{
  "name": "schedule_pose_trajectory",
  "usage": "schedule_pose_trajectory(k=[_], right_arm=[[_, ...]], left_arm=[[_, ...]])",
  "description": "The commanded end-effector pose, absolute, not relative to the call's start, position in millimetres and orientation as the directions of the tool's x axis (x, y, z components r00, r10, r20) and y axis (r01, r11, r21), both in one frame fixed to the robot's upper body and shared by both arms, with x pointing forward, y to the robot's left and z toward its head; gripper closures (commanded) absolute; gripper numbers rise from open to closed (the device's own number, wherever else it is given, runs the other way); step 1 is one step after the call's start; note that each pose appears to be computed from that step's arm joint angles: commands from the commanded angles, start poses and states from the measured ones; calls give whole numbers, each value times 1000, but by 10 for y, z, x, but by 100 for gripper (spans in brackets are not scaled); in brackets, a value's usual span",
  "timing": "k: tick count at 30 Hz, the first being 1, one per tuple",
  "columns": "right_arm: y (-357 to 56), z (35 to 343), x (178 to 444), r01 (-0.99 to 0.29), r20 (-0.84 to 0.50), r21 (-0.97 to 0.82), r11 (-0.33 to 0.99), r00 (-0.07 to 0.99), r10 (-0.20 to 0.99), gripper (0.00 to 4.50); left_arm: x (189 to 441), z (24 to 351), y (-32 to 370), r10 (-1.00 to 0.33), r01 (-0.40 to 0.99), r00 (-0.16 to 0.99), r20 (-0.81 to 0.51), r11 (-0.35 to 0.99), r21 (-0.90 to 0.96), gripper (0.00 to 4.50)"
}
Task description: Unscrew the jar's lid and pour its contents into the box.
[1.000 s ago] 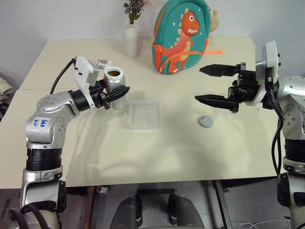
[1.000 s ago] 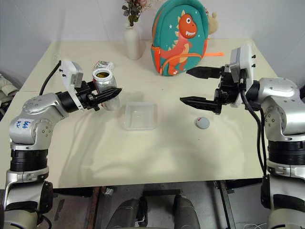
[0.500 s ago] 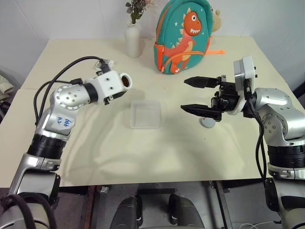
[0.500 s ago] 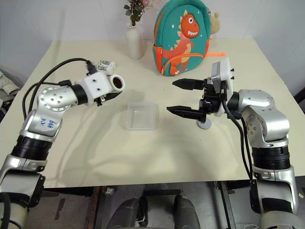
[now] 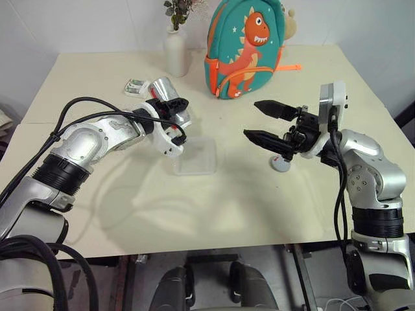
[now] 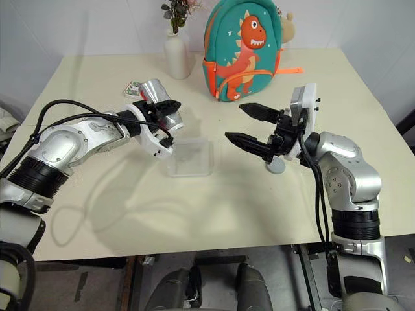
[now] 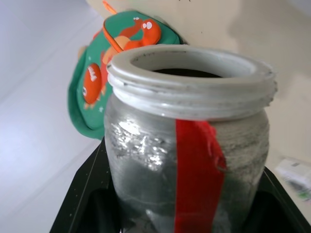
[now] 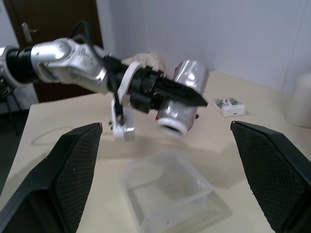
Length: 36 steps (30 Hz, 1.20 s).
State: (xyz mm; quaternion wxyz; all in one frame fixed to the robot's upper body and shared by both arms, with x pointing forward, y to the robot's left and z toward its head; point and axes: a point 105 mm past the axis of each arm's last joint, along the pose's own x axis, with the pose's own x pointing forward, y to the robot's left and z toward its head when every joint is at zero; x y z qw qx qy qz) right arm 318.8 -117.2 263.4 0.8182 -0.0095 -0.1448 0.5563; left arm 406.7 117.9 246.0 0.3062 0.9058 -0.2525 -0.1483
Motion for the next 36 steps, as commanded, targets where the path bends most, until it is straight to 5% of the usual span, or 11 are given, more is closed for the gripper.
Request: schedule_pose_trajectory(k=[1,8,14,18,21,27,32,36], right_arm=[[-1201,2761,3108,-891,298,-192,410,345,890,3],[-1217,2761,3107,-884,335,-153,442,374,865,3],[-1201,2750,3120,-890,338,-142,434,368,866,3],[-1193,2742,3123,-897,327,-142,419,357,875,3],[-1197,2739,3130,-899,320,-143,413,353,879,3],[-1174,2759,3134,-903,315,-149,402,342,885,3],[-1116,2798,3134,-912,305,-166,374,313,899,3],[-1052,2812,3130,-920,274,-200,337,278,921,3]], left_arm=[[4053,2454,1095,-564,-422,818,-112,-722,548,245],[4083,2640,1079,-557,-452,827,-77,-739,500,245],[4048,2684,1089,-554,-372,830,-70,-641,671,245],[4072,2714,1325,-498,-139,864,-76,-379,915,245],[4093,2743,1571,-443,93,894,-65,42,995,245],[4067,2511,1987,-399,347,916,-49,722,598,245],[4063,2363,2233,-312,282,943,114,934,220,245],[4150,2065,2363,-240,228,967,89,965,127,245]])
